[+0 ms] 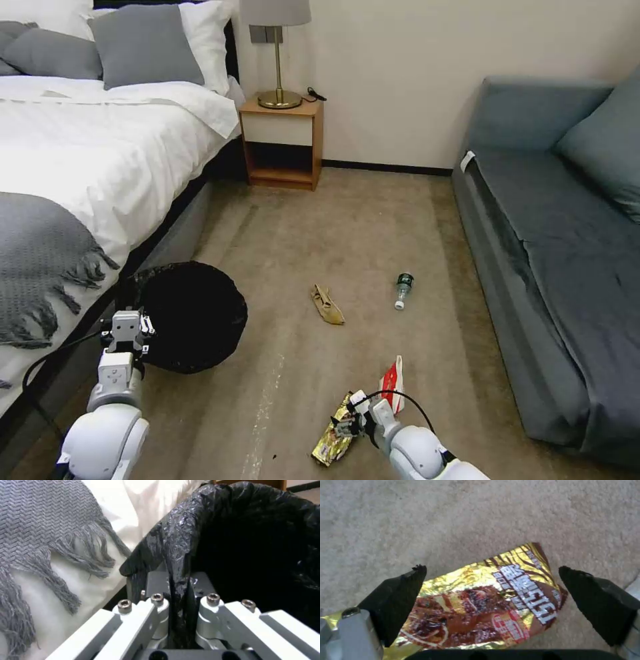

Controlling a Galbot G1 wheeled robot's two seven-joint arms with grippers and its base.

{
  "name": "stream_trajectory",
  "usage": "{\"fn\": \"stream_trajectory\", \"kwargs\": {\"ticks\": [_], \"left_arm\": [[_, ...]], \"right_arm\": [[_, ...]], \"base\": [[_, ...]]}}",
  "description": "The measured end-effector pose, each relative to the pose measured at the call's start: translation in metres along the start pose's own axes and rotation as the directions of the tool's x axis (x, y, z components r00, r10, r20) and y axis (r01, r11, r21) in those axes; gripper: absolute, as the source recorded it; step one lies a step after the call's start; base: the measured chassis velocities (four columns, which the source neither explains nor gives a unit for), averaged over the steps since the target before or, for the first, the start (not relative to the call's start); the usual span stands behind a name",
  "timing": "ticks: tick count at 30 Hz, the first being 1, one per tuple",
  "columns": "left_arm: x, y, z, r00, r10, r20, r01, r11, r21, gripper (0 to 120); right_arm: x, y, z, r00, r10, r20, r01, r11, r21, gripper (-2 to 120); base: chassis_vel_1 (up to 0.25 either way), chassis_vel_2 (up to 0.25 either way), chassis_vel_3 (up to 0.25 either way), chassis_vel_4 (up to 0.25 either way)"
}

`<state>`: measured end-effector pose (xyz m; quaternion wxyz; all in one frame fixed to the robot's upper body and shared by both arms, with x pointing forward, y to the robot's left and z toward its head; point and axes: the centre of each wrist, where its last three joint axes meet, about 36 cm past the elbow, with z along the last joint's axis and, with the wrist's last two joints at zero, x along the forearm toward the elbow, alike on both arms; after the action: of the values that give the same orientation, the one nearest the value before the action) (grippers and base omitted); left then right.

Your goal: Pick up the trash bin, then pick up the garbage on the floor and place it into the trash bin.

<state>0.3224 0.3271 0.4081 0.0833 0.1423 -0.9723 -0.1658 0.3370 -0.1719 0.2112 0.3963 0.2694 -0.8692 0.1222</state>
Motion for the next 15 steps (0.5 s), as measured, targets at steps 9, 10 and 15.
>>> {"fn": "stream_trajectory", "kwargs": {"ticks": [9, 10, 15], "left_arm": [[0.000, -0.006, 0.001, 1.000, 0.012, 0.003, -0.012, 1.000, -0.002, 6], [0.000, -0.006, 0.001, 1.000, 0.012, 0.003, -0.012, 1.000, -0.002, 6], [0.000, -0.008, 0.001, 1.000, 0.016, 0.005, -0.016, 1.000, -0.002, 6]], "right_arm": [[0.000, -0.019, 0.012, 0.999, 0.047, -0.016, -0.047, 0.999, 0.025, 100], [0.000, -0.019, 0.012, 0.999, 0.047, -0.016, -0.047, 0.999, 0.025, 100], [-0.001, -0.025, 0.016, 0.998, 0.052, -0.029, -0.051, 0.998, 0.030, 100]], "base": [[0.000, 0.000, 0.000, 0.000], [0.000, 0.000, 0.000, 0.000], [0.000, 0.000, 0.000, 0.000]]}}
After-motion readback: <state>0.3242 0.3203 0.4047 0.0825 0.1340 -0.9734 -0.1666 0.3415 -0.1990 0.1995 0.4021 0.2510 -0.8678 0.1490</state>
